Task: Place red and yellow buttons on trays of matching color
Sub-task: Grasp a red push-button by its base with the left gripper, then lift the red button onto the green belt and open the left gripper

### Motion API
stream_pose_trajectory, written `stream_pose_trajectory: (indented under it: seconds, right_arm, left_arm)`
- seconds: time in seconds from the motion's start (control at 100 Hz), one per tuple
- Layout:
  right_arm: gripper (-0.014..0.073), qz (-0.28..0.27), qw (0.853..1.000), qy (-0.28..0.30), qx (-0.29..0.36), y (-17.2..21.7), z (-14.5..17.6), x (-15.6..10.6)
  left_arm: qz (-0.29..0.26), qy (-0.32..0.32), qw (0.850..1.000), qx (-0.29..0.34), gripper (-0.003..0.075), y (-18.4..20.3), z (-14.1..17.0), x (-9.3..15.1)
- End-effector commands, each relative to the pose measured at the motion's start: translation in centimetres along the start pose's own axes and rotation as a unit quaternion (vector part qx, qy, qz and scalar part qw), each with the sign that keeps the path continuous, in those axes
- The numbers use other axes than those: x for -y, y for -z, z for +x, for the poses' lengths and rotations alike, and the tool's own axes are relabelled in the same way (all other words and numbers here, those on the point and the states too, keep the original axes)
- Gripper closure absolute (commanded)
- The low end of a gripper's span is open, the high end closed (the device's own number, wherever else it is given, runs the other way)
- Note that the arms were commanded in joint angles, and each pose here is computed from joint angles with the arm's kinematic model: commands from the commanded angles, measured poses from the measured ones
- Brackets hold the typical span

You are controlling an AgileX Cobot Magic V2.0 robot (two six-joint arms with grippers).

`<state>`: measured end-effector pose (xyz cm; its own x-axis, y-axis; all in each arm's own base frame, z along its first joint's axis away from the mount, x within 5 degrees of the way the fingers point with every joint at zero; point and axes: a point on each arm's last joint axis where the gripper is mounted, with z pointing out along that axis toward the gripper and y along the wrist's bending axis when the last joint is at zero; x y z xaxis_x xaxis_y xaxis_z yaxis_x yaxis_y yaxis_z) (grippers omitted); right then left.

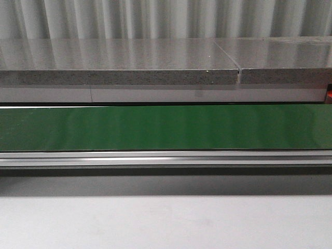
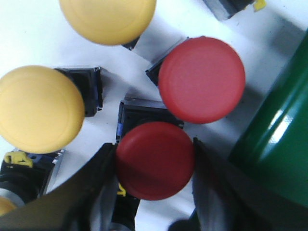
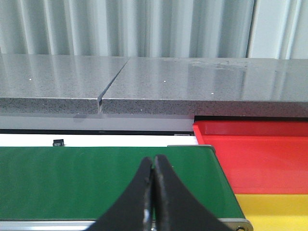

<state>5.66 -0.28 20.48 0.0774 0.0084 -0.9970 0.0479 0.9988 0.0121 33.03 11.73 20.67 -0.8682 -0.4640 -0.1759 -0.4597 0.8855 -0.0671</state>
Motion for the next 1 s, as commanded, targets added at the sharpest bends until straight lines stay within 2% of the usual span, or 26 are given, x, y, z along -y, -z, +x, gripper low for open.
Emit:
stream_pose_trajectory:
  seconds: [0.0, 0.15, 0.56, 0.78, 0.99]
  right_arm:
    - [0.0655, -0.002, 0.998, 0.007, 0.062, 0.3, -1.5, 0.0]
    - [0.0655, -0.002, 0.998, 0.007, 0.062, 0.3, -1.5, 0.0]
    - [0.0655, -0.002, 0.998, 0.007, 0.062, 0.3, -1.5, 0.0]
    - [0.0655, -0.002, 0.998, 0.007, 0.062, 0.3, -1.5, 0.0]
    - [0.0655, -0.002, 0.998, 0.007, 0.062, 0.3, -1.5, 0.0]
  left_arm:
    - [0.010, 0.008, 0.999, 0.043, 0.0559, 2.1, -0.7, 0.1]
    - [0.012, 0.007, 0.998, 0.059, 0.0566, 3.1, -0.6, 0.2]
    - [0.024, -0.012, 0.993, 0.113, 0.0566, 9.5, 1.8, 1.1]
    - [0.043, -0.056, 0.988, 0.139, 0.0566, 12.0, 3.5, 3.6]
    - [0.062, -0.099, 0.985, 0.130, 0.0566, 12.1, 4.5, 6.4]
